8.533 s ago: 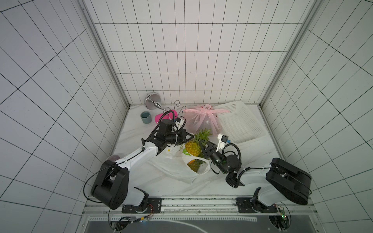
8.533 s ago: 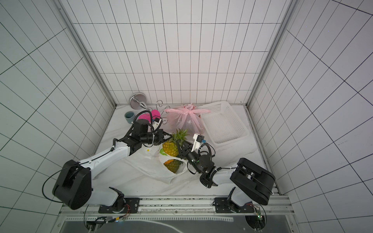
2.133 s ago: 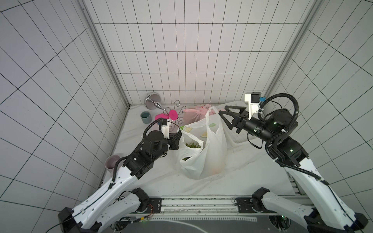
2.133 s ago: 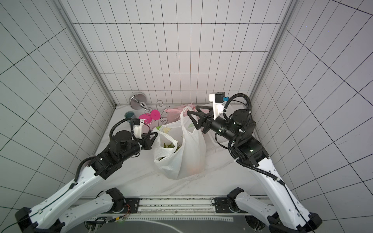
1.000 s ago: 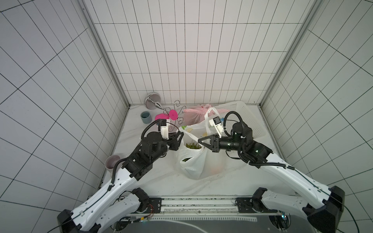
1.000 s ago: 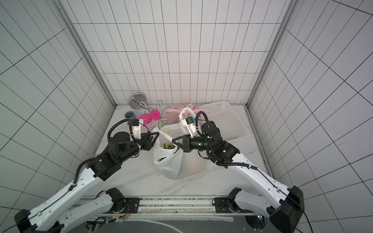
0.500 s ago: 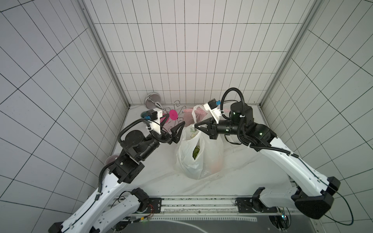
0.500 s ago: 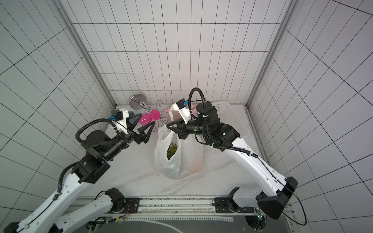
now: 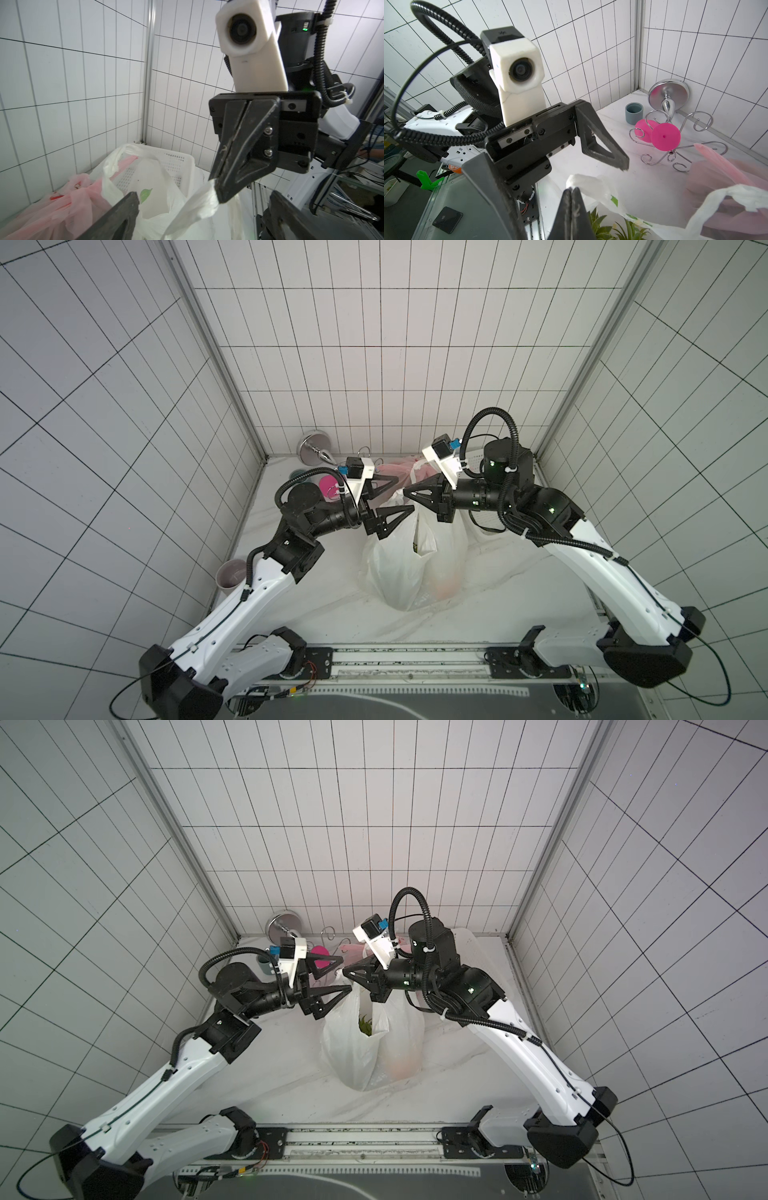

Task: Place the pineapple into a plastic bag & tie a knot
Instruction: Cross the plastic bag at the center of the board.

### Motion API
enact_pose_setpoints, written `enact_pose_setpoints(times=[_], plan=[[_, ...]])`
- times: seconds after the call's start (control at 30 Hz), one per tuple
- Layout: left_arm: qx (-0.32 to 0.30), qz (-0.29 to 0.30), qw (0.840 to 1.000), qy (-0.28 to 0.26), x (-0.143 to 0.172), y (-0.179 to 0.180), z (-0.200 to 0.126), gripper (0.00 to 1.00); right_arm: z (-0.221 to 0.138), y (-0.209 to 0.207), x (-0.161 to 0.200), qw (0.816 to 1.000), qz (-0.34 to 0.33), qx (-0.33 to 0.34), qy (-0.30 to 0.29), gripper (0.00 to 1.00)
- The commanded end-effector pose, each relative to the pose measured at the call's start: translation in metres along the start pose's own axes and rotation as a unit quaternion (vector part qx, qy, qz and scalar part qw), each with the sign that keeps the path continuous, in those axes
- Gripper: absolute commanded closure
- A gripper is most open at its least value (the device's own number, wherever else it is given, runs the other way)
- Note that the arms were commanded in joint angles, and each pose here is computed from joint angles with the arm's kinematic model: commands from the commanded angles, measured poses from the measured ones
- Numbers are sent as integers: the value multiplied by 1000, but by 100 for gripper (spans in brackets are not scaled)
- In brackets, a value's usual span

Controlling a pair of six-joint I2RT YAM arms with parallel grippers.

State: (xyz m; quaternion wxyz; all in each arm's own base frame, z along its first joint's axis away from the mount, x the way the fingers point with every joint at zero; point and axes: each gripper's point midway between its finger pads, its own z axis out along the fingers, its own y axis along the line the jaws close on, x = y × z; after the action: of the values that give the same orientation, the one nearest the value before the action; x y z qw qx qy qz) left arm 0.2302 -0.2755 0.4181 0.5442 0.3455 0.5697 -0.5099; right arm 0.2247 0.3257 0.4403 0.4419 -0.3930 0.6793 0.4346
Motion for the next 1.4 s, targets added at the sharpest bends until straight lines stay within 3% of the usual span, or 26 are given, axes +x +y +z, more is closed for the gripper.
enact_pose_setpoints(times=[0.0, 0.13, 0.37, 0.43, 0.6, 0.63, 0.77, 0.83, 1.0, 1.13, 1.37], plan=[[69, -7, 998, 11, 0, -22, 4, 2, -17, 13, -45, 997, -49, -3, -54, 100], [71, -29, 997, 23, 16, -20, 6, 13, -16, -3, -54, 996, -33, 38, -75, 100], [60, -59, 996, 43, 41, -15, 17, 53, -14, -19, -59, 992, -11, 71, -102, 100], [64, -63, 995, 47, 46, -16, 21, 61, -14, -23, -59, 991, -6, 80, -105, 100], [47, -73, 995, 44, 51, -7, 22, 97, -19, -31, -58, 989, -2, 105, -108, 100], [43, -74, 996, 41, 51, -6, 22, 100, -22, -35, -59, 987, -1, 117, -110, 97], [23, -79, 996, 30, 48, 2, 16, 100, -55, -69, -63, 968, 1, 217, -124, 37], [19, -79, 996, 27, 46, 4, 14, 100, -74, -88, -61, 951, -7, 284, -123, 22], [21, -81, 996, 29, 48, 3, 14, 100, -70, -129, -43, 925, -40, 375, -52, 13], [4, -85, 996, 26, 50, 7, 9, 100, -35, -147, -28, 926, -59, 373, 9, 12], [-14, -94, 995, 7, 53, 10, -1, 100, 18, -143, -19, 932, -99, 346, 47, 10]])
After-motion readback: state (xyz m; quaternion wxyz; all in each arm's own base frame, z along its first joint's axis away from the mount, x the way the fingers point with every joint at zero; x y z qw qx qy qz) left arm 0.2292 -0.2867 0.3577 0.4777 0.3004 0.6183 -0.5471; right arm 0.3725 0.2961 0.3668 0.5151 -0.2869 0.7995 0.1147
